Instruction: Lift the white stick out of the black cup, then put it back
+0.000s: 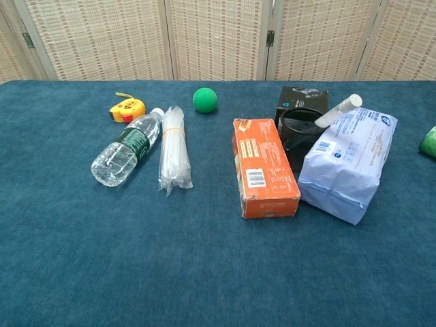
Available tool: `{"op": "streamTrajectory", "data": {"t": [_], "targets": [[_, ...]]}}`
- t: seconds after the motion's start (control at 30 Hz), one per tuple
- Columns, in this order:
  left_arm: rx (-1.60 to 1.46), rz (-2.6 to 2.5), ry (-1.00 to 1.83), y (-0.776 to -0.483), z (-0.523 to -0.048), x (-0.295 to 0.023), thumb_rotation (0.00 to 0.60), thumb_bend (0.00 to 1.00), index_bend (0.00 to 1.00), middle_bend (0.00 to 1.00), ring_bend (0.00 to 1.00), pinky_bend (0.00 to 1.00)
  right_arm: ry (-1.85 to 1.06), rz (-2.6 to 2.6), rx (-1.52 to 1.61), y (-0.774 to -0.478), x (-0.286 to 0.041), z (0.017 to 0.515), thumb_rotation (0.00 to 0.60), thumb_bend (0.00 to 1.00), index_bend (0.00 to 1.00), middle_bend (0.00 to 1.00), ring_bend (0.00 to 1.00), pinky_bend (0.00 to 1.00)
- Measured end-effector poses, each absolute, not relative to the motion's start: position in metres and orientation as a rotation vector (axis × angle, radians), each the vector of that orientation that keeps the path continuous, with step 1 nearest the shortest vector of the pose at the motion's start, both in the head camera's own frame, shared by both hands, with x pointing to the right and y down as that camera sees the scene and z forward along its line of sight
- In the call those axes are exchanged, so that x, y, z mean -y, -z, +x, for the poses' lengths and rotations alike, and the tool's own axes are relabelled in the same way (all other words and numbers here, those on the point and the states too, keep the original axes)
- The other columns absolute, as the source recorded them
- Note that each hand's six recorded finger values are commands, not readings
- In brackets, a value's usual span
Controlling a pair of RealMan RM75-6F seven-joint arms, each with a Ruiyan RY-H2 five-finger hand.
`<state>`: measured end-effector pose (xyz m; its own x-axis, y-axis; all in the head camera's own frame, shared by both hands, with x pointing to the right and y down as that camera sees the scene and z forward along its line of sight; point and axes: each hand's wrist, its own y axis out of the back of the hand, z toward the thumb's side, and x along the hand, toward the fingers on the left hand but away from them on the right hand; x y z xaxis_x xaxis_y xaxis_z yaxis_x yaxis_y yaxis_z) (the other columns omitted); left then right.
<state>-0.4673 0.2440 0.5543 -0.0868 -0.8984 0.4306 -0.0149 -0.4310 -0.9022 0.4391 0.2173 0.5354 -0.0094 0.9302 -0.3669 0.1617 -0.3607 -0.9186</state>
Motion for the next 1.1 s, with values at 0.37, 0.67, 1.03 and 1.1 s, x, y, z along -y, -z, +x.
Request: {"op": "streamTrajectory", "data": {"t": [0.37, 0.67, 1.03, 1.1], "targets": [[-1.035, -1.491, 1.619, -0.555, -0.472, -0.252, 0.600, 0.24, 0.05, 0.04, 0.02, 0.06, -1.390, -1.690, 1.180, -0.543, -0.218, 0.430, 0.600, 0.17, 0.07, 0.10, 0.00, 0.11], [-1.048, -1.513, 1.618, -0.554, -0.473, -0.256, 0.600, 0.24, 0.05, 0.04, 0.02, 0.06, -1.310, -1.815, 1.177, -0.564, -0.185, 0.406, 0.600, 0.22, 0.15, 0.14, 0.01, 0.12], [-1.068, -1.507, 1.639, -0.548, -0.480, -0.264, 0.600, 0.24, 0.05, 0.04, 0.02, 0.06, -1.271, -1.995, 1.116, -0.621, -0.120, 0.354, 0.600, 0.19, 0.27, 0.18, 0.03, 0.13], [-1.069, -1.505, 1.637, -0.546, -0.480, -0.264, 0.600, 0.24, 0.05, 0.04, 0.02, 0.06, -1.259, -2.022, 1.109, -0.630, -0.112, 0.343, 0.600, 0.18, 0.29, 0.19, 0.03, 0.13]]}}
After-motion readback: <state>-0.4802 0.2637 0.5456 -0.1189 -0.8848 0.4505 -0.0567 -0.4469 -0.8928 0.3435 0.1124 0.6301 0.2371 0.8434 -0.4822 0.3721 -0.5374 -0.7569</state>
